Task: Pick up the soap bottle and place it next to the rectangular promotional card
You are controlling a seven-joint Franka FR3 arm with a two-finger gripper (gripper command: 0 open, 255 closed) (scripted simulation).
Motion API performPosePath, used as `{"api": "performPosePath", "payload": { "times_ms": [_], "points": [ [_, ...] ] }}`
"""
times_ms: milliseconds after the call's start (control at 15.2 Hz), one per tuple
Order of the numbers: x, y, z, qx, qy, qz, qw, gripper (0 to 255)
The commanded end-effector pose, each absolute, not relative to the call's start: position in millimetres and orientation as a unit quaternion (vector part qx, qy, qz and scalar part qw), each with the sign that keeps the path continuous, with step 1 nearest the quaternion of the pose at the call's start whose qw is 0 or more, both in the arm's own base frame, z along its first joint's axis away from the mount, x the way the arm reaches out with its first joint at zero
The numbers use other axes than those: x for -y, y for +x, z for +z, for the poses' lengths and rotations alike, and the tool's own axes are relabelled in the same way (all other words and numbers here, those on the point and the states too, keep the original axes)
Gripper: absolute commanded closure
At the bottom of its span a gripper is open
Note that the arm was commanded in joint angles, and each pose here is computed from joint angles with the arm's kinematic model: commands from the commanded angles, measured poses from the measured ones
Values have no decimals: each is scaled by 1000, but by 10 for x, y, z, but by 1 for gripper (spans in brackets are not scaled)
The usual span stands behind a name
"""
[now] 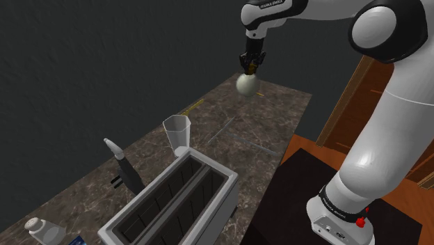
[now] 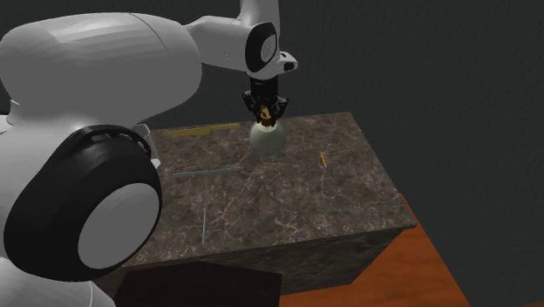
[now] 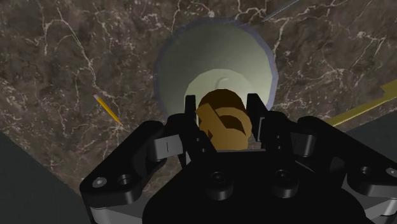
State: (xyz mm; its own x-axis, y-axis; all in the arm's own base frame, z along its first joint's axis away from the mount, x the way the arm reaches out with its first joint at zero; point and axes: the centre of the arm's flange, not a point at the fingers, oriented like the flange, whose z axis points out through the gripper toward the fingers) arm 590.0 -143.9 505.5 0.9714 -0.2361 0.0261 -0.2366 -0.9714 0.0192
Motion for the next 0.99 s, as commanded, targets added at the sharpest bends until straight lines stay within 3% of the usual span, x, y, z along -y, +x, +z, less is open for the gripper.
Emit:
{"api": "performPosePath", "payload": {
  "times_ms": [0, 924],
  "points": [
    [1433, 5898, 5164, 119, 993, 12, 11, 255],
    [1433, 5898, 5903, 119, 993, 12, 11, 255]
  ]
}}
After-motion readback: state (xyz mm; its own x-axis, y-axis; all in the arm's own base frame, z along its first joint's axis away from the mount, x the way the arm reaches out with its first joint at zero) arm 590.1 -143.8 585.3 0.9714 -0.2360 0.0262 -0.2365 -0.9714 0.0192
